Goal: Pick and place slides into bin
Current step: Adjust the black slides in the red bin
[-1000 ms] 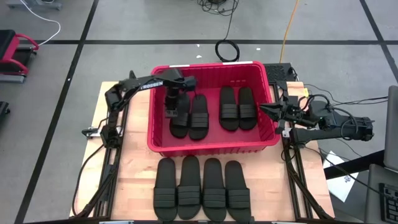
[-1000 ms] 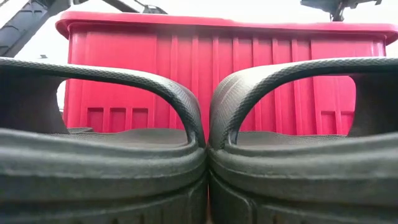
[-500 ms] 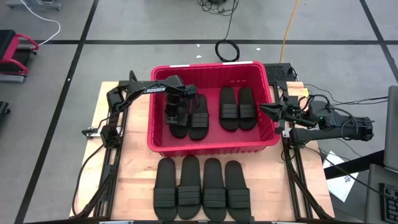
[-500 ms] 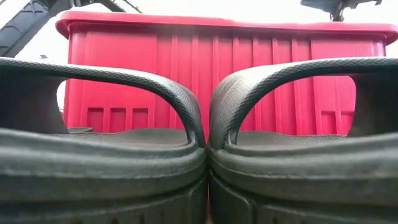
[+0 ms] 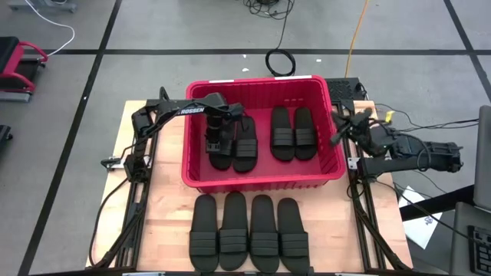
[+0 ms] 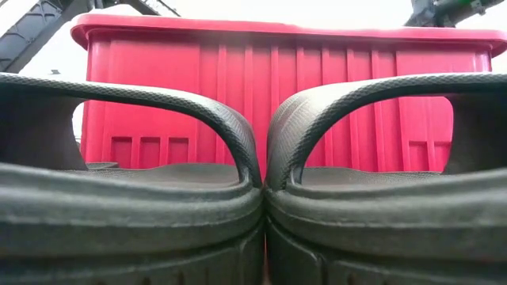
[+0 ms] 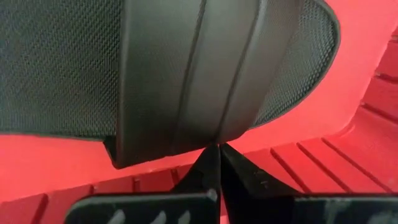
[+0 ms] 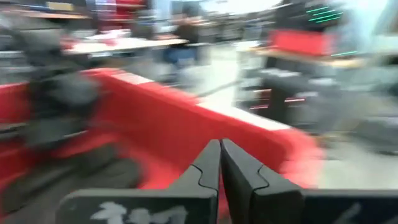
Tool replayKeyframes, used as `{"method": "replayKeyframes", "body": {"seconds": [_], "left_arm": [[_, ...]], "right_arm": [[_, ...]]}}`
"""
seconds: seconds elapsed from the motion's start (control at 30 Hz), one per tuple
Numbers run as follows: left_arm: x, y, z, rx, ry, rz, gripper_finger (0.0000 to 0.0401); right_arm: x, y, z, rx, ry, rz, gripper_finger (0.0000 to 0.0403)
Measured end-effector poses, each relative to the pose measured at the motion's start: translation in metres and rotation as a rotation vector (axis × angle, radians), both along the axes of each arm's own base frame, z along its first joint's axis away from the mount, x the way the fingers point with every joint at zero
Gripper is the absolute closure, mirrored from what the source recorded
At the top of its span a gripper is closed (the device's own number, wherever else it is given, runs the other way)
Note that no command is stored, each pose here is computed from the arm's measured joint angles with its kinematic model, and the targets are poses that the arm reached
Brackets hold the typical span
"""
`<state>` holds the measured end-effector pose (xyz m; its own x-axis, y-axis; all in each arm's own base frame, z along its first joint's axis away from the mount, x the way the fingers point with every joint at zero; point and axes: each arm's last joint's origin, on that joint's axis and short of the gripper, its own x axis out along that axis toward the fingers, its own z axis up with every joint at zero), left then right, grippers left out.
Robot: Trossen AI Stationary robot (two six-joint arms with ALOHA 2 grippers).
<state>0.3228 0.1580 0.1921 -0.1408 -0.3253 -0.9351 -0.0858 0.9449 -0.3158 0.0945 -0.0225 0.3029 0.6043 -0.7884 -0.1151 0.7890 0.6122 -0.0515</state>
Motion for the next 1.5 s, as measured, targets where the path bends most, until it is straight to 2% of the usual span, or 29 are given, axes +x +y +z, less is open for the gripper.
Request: {"method": "replayKeyframes", "body": {"seconds": [0.17,0.27,0.37,0.5,0.73,0.93,1.03,1.17,1.5], "left_arm": [[0.001,0.000,0.000,-0.005,-0.010,-0.005,0.0400],[0.001,0.000,0.000,-0.006,-0.013,-0.014,0.0399],[0.000,0.000,0.000,-0.007,-0.014,-0.016,0.0400],[0.000,0.000,0.000,0.001,-0.009,-0.019,0.0399],[-0.001,0.000,0.000,0.018,0.015,-0.033,0.0396],[-0.003,0.002,0.000,0.083,0.044,-0.110,0.0399],[-0.004,0.004,0.000,0.119,0.060,-0.155,0.0391],[-0.005,0.003,0.000,0.103,0.067,-0.202,0.0383],[-0.012,0.013,0.004,0.045,0.048,-0.192,0.0398]], "right_arm": [[-0.004,-0.004,0.012,-0.107,0.087,-0.296,0.0402],[-0.006,-0.005,0.012,-0.102,0.094,-0.328,0.0402],[-0.008,-0.005,0.003,-0.043,0.072,-0.332,0.0402],[-0.014,-0.007,-0.016,0.147,0.051,-0.287,0.0403],[-0.022,-0.011,-0.035,0.362,0.092,-0.357,0.0403],[-0.017,-0.013,-0.036,0.514,0.065,-0.252,0.0403],[-0.016,-0.014,-0.036,0.562,0.063,-0.218,0.0403],[-0.016,-0.014,-0.037,0.585,0.068,-0.217,0.0403],[-0.016,-0.013,-0.038,0.619,0.081,-0.185,0.0403]]}}
